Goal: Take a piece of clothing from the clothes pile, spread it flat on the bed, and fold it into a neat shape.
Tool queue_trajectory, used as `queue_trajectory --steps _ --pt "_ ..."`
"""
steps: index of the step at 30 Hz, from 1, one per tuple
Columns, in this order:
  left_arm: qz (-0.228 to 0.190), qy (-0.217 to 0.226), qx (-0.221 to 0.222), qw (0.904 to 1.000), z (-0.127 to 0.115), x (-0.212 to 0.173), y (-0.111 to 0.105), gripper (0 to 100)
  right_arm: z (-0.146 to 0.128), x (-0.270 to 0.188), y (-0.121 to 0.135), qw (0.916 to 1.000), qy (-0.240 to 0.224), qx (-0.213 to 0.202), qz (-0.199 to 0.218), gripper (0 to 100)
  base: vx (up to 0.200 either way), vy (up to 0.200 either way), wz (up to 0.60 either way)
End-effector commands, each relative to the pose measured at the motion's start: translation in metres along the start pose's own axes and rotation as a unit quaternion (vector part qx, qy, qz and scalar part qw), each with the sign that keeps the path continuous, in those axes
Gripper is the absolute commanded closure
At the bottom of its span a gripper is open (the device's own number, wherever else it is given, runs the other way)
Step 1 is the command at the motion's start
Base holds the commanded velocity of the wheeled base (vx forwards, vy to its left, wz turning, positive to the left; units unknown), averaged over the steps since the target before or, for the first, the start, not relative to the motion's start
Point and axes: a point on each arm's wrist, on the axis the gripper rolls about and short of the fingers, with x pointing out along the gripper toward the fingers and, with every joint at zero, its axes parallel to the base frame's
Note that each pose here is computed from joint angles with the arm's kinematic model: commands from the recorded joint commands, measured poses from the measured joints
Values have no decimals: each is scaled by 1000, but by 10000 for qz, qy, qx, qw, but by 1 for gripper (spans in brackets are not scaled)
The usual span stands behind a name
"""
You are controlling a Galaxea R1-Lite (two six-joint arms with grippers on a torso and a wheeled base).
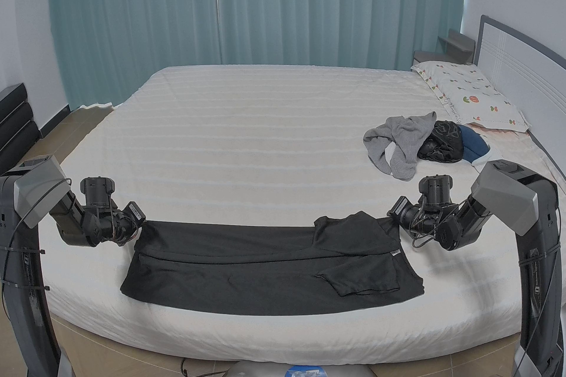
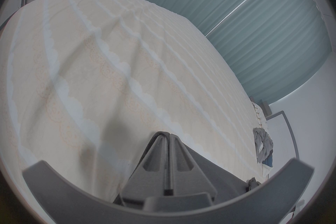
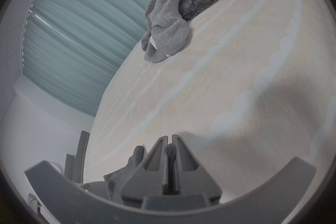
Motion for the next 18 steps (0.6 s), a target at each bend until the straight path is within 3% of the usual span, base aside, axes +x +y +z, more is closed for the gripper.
queue_trajectory --steps 1,2,3,12,18 --pt "-7 3 -13 10000 1 -1 -1 100 -2 -1 -2 10000 30 -67 -29 100 0 0 0" --pt "-1 -2 -13 10000 1 -1 -1 100 -2 -1 -3 9999 31 -108 -39 0 0 0 0" --pt "-7 3 -21 10000 1 -1 -1 0 -2 -1 -3 9999 36 -153 -44 0 0 0 0" --pt "-8 -6 -210 9998 3 -5 1 0 7 -25 5 9998 -104 -164 -88 0 0 0 0" --pt "-95 -136 -479 9987 16 -34 0 0 15 -69 1 9997 -229 -7 -83 0 0 0 0"
